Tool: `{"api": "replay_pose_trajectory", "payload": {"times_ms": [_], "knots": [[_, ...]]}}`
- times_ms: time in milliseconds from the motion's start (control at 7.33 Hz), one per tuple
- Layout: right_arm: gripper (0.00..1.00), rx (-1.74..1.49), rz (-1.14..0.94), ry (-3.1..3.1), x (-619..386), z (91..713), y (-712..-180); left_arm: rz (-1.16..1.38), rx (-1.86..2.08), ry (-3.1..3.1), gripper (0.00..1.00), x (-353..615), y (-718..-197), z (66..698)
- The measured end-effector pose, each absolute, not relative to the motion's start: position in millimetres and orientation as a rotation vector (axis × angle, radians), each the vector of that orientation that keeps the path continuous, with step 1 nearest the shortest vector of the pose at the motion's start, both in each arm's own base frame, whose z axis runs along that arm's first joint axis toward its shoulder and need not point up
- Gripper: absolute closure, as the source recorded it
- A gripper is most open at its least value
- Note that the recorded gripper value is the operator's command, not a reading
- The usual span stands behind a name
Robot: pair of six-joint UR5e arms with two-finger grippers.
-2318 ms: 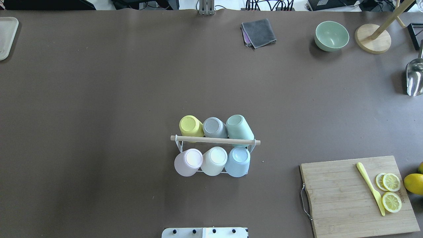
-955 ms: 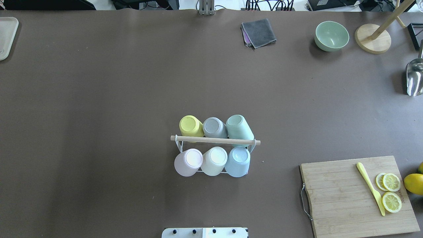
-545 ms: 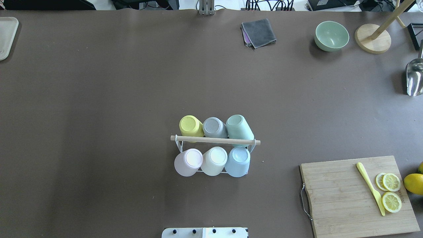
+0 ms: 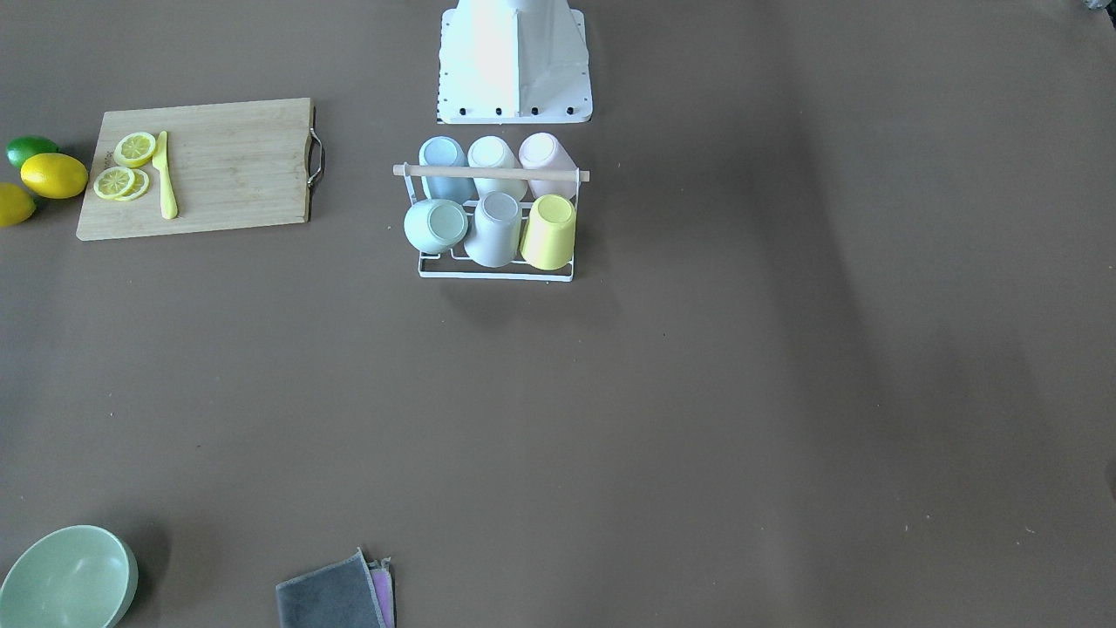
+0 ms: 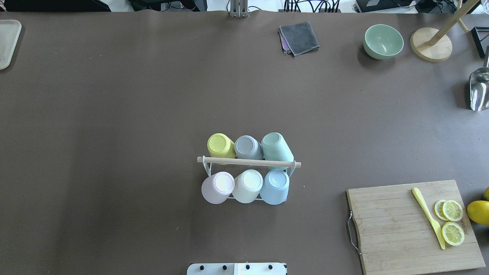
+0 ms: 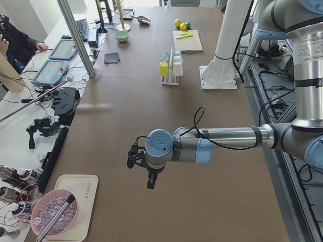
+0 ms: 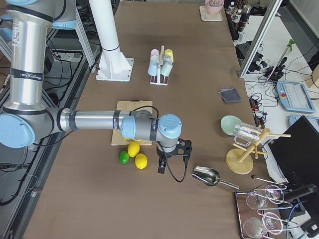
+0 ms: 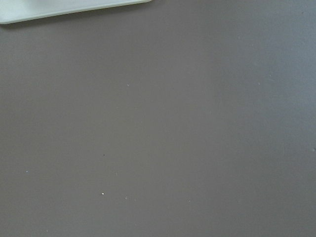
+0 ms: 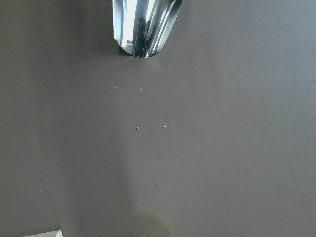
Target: Place cup on cup holder
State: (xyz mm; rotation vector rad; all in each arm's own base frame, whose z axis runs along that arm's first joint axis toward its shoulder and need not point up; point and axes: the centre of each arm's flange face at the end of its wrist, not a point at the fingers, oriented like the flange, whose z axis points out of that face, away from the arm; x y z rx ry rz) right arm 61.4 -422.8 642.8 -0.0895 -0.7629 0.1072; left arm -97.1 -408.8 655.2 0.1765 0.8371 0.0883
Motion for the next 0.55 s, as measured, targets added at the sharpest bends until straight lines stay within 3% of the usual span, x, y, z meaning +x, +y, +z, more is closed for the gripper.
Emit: {"api": "replay_pose_trajectory", "payload": {"times_ms": [545], "knots": [[0.00, -0.086, 0.106, -0.764, 61.4, 641.1, -423.9, 0.084, 0.173, 0.838, 0.01, -97.1, -408.6, 655.8]]}}
